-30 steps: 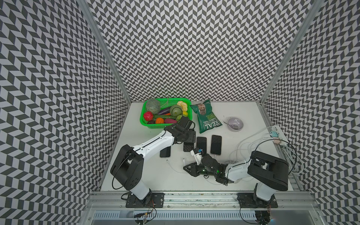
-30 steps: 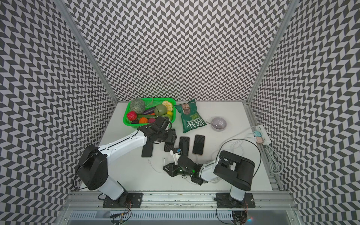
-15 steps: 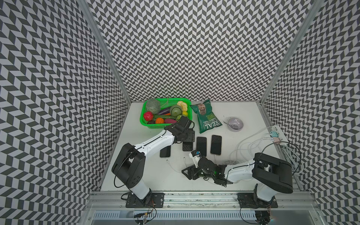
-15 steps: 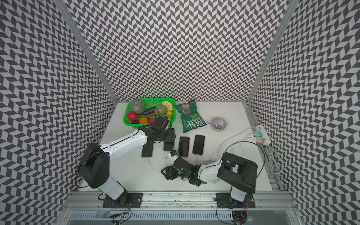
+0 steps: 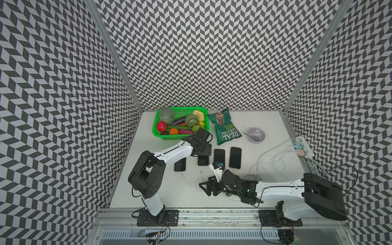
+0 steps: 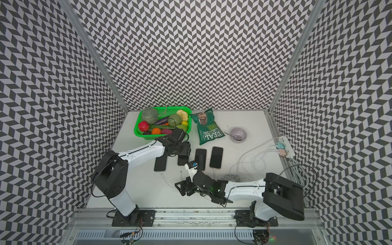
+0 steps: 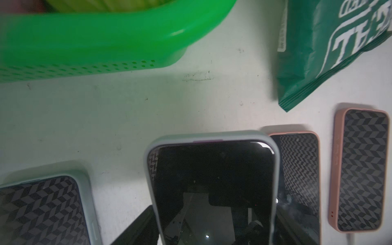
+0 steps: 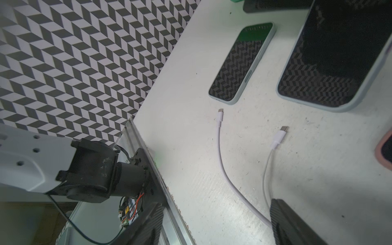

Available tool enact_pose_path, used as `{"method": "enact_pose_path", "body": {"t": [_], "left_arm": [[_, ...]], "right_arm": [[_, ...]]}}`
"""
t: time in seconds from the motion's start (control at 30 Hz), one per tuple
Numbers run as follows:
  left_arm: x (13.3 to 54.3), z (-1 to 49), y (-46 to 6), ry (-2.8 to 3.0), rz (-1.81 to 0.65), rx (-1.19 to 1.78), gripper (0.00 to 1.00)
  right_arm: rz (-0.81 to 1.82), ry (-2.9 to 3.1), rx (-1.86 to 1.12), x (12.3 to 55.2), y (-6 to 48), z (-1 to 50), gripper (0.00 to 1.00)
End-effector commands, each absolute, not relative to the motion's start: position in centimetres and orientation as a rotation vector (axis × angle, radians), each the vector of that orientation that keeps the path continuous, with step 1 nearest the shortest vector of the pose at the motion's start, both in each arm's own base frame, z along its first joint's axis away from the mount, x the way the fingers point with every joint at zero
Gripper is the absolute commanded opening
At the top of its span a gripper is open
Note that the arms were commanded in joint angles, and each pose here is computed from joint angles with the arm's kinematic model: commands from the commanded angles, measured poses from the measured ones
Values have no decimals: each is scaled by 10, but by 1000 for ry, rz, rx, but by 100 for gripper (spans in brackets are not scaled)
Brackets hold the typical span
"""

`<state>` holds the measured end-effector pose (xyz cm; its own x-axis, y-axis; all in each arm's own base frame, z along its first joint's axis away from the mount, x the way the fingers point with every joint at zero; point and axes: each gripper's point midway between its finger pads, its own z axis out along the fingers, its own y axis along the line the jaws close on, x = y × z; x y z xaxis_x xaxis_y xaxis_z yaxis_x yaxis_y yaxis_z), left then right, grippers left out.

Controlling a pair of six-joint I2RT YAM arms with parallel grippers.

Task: Unplug the charging cable from the phone
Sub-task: Remove the charging cable from the phone, then place the phone at the center of the board.

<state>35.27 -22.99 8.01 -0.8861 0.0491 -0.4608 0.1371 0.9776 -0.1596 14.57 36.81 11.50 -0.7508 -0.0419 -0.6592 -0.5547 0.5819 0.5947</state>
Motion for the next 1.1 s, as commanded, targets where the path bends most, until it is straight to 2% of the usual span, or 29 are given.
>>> {"method": "enact_pose_path", "body": {"t": [0.0,0.27,0.4,0.47,0.67,0.77,0.9,1.07], "left_arm": [[371,90,-228,2587,-251,90,9],[376,75,-223,2600,-190,75,20],[378,64,-221,2620,-163,76,31],[378,61,-220,2626,-153,77,40],[376,50,-219,2649,-131,77,79],[376,47,-219,2655,-129,77,92],[375,49,-219,2648,-139,72,99],[375,58,-221,2630,-164,68,100]], "right_arm": [[1062,2185,-463,148,354,120,87],[1041,2142,-431,148,331,134,95],[1034,2131,-427,148,325,139,96],[1023,2130,-426,149,323,140,97],[999,2129,-403,152,314,140,97],[986,2135,-386,156,309,138,97],[973,2138,-368,161,304,138,97],[963,2138,-350,167,298,139,98]]}}
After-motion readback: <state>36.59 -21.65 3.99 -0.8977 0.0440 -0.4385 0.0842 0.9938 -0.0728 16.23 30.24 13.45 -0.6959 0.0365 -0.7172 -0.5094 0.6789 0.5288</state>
